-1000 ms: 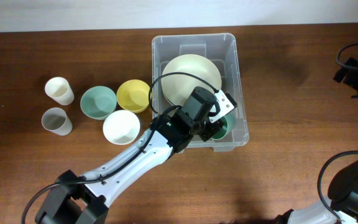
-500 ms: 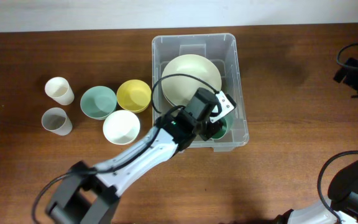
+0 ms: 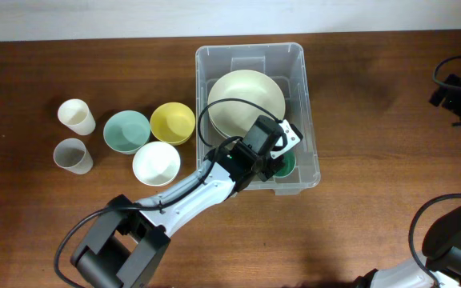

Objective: Pack container
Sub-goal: 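Carry the mint cup into the container's front right corner and release, then move the left gripper back to the grey cup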

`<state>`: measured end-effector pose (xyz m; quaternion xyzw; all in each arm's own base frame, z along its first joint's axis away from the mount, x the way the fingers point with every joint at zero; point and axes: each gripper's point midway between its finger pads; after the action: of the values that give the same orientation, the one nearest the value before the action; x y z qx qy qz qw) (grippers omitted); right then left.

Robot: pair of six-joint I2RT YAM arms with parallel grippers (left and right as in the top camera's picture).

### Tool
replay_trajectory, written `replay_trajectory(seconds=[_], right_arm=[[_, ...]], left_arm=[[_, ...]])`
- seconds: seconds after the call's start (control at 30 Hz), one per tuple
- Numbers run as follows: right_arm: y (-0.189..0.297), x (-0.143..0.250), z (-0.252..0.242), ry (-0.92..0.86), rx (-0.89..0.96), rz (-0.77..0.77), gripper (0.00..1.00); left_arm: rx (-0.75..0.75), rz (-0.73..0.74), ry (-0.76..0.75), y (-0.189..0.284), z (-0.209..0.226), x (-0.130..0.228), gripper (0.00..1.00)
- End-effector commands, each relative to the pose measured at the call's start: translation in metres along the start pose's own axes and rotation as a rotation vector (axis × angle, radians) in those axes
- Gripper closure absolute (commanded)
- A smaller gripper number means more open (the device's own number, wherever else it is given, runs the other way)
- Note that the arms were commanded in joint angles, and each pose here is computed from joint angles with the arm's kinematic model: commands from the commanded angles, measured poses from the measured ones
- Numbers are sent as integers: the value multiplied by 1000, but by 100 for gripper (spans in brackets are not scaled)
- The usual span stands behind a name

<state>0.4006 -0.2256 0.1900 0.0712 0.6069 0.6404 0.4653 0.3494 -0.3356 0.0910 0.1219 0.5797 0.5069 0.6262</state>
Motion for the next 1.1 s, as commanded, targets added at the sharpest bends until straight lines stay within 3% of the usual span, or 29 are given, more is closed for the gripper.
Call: replay_trajectory(seconds=[0.0, 0.2, 0.3, 0.33, 0.5, 0.7, 0.73, 0.87, 0.93, 1.07], right_arm=[[14, -9, 2, -1, -2, -41, 1], [14, -9, 2, -1, -2, -41, 2], [14, -9, 2, -1, -2, -41, 1], [14, -9, 2, -1, -2, -41, 1], [14, -9, 2, -1, -2, -42, 1], [14, -9, 2, -1, -2, -41, 1], [14, -9, 2, -1, -2, -41, 1], [14, -9, 2, -1, -2, -42, 1], [14, -9, 2, -1, -2, -42, 1], [14, -9, 2, -1, -2, -41, 1]], left_arm=[[-15, -21, -10, 2, 5, -9, 67], [-23, -37, -9, 4, 7, -15, 50], [-31, -51, -9, 6, 11, -21, 25], [-34, -58, -9, 7, 12, -25, 21], [-85, -76, -4, 13, 27, -38, 17], [-358, -27, 110, 35, 82, -45, 13], [-395, -21, 121, 41, 91, -47, 7], [-473, -17, 158, 70, 121, -51, 6], [-510, -24, 223, 88, 142, -46, 6], [-629, -44, 502, 136, 205, -5, 6]])
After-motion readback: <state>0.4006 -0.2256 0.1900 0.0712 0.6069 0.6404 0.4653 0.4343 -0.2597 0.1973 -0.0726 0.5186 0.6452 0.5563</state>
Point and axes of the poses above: each gripper's point midway between its finger pads, its own y axis back along the fingers, its own z axis along the line the jaws close on, x = y × z, and after that the axes turned 12 degrees about -y, right-handed
